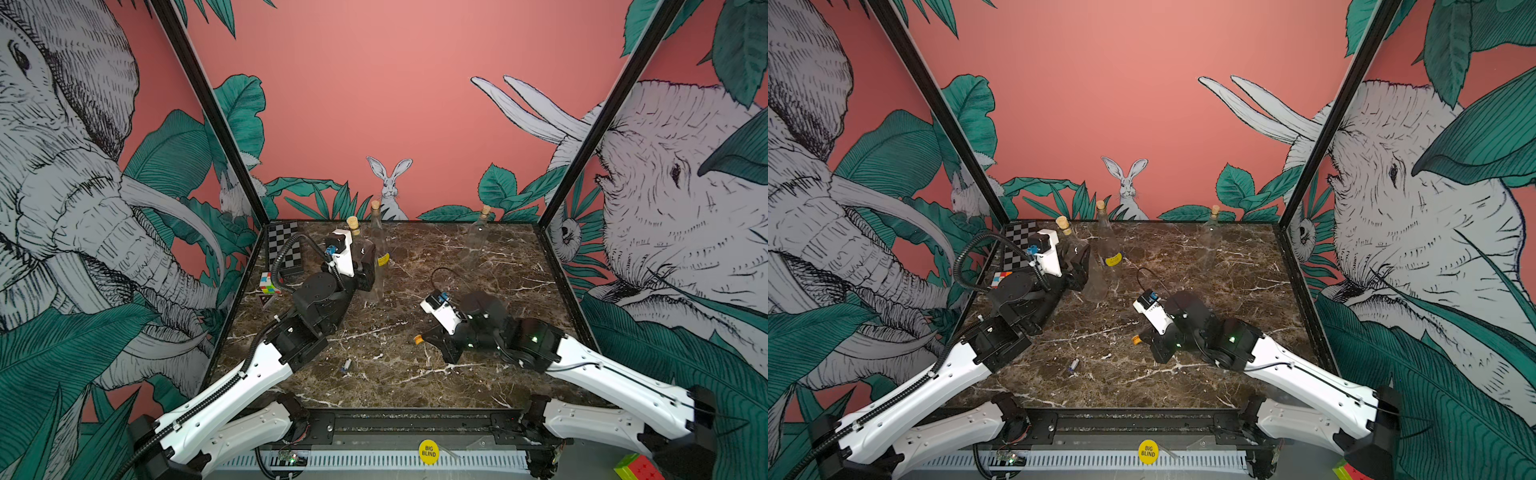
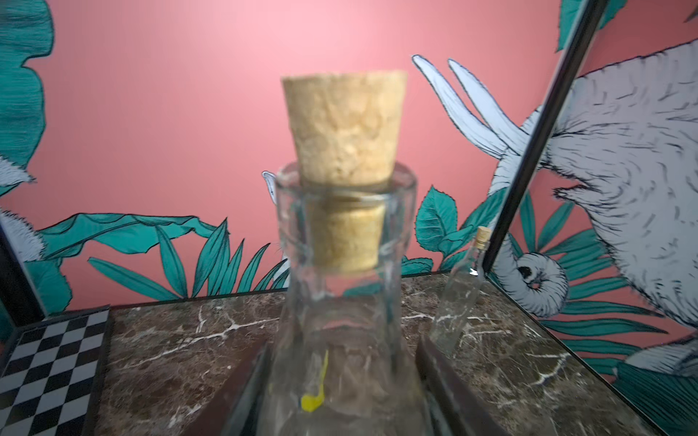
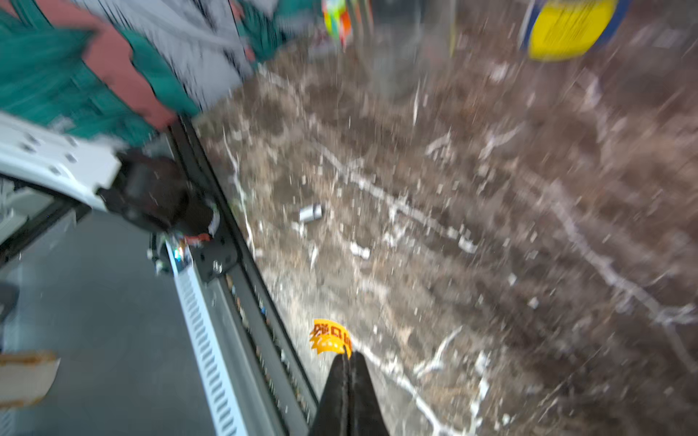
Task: Remove the label from the bottle
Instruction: Place the label at the center of the board.
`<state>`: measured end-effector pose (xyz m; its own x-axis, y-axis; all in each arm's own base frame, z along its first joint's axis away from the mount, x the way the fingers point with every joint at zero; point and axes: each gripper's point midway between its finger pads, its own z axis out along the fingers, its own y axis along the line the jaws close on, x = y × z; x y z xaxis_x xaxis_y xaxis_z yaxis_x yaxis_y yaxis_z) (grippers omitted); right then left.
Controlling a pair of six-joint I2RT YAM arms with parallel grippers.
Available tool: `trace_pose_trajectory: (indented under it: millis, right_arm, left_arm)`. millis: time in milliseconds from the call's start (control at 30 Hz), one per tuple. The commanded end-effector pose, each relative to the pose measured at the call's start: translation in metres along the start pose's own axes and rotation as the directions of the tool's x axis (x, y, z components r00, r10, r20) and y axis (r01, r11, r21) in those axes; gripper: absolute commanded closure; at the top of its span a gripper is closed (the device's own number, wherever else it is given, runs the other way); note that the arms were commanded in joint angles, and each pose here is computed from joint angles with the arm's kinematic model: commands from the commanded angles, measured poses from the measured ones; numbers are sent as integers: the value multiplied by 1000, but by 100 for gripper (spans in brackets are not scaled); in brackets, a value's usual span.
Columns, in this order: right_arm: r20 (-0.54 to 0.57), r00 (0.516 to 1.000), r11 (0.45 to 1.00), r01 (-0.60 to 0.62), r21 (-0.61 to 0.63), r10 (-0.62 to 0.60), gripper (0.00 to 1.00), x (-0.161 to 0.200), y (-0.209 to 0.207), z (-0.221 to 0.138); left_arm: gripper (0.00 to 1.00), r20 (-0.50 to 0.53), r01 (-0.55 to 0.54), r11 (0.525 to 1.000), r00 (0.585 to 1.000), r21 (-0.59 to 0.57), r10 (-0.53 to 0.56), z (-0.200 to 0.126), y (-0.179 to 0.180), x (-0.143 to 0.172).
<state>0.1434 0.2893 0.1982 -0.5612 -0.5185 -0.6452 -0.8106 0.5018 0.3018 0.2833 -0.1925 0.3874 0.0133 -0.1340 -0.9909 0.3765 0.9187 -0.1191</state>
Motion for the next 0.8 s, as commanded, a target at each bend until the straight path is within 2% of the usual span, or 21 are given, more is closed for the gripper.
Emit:
trace_pose_trajectory:
  millis: [0, 200, 367, 533, 767]
  right_arm:
    - [-199, 980, 996, -14, -91, -5, 100, 30, 9, 16]
    - [-392, 918, 994, 15, -106, -55, 100, 56, -6, 57]
    - [-468, 876, 992, 76, -104, -117, 100, 67, -20, 82]
    - [-560, 812, 986, 113, -124, -164, 100, 82, -31, 103]
    - [-605, 773, 981, 173, -89, -191, 100, 86, -48, 116]
  left_arm:
    - [100, 66, -29, 1000, 997, 13, 28, -11, 3, -14]
    - [100, 82, -45, 999, 996, -23, 46, -21, 13, -20]
    - [100, 94, -55, 996, 994, -66, 61, -29, 23, -26]
    - [100, 109, -54, 991, 992, -123, 68, -36, 35, -32]
    - [100, 114, -59, 987, 990, -153, 77, -41, 41, -36]
